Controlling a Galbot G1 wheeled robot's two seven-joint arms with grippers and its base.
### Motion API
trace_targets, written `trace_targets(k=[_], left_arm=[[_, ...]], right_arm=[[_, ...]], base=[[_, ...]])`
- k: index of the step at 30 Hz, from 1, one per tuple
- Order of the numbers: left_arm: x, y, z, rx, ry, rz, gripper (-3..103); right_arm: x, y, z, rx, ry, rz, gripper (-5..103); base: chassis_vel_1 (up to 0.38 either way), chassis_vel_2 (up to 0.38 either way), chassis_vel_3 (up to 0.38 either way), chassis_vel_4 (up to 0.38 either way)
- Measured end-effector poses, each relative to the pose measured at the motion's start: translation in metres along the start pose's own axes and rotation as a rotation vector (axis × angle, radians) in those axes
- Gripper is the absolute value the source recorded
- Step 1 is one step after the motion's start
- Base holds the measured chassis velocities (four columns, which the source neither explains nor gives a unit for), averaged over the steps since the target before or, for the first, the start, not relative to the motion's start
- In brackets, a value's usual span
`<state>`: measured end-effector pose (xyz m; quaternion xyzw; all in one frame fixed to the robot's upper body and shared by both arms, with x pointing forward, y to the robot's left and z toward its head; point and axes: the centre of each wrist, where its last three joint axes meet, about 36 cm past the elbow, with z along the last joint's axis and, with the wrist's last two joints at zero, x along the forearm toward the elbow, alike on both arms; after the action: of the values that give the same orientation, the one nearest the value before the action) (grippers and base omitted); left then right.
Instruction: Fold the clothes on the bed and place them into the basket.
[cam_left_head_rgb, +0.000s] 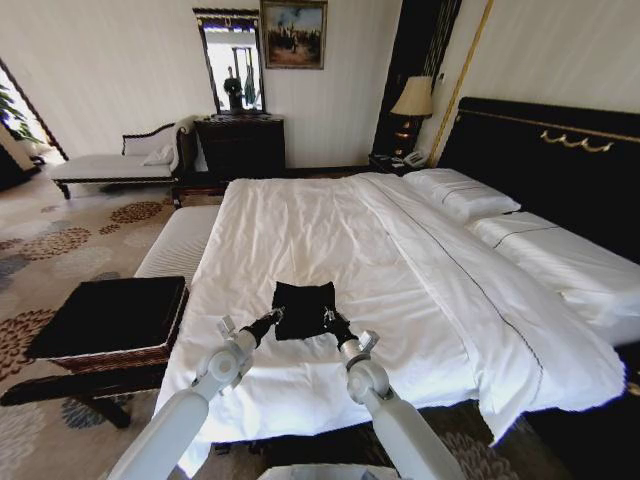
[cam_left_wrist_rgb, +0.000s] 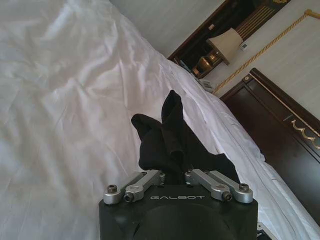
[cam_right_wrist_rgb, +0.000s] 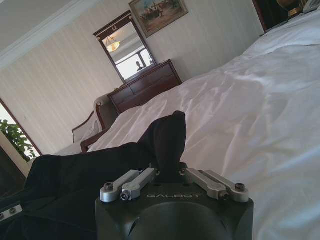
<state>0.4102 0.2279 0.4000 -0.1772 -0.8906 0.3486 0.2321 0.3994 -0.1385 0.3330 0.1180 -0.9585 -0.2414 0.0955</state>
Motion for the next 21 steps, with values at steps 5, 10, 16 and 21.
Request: trace_targets(k=[5, 10, 16, 21], left_arm=[[0.004, -0.001, -0.001, 0.0, -0.004, -0.001, 11], [0.008, -0.002, 0.0, -0.001, 0.0, -0.004, 11], [0.012, -0.001, 0.001, -0.001, -0.003, -0.006, 11], [0.014, 0.0, 0.0, 0.003, -0.006, -0.009, 11]], right_arm=[[0.001, 0.003, 0.003, -0.004, -0.007, -0.001, 9], [0.003, 0.004, 0.006, -0.009, -0.007, -0.001, 9], [0.004, 0.004, 0.006, -0.007, -0.008, -0.005, 9], [0.006, 0.004, 0.008, -0.003, -0.004, -0.008, 9]], base=[[0.0, 0.0, 0.0, 0.0], [0.0, 0.0, 0.0, 0.0], [0.086, 0.077, -0.083, -0.088], [0.187, 0.189, -0.178, -0.185]])
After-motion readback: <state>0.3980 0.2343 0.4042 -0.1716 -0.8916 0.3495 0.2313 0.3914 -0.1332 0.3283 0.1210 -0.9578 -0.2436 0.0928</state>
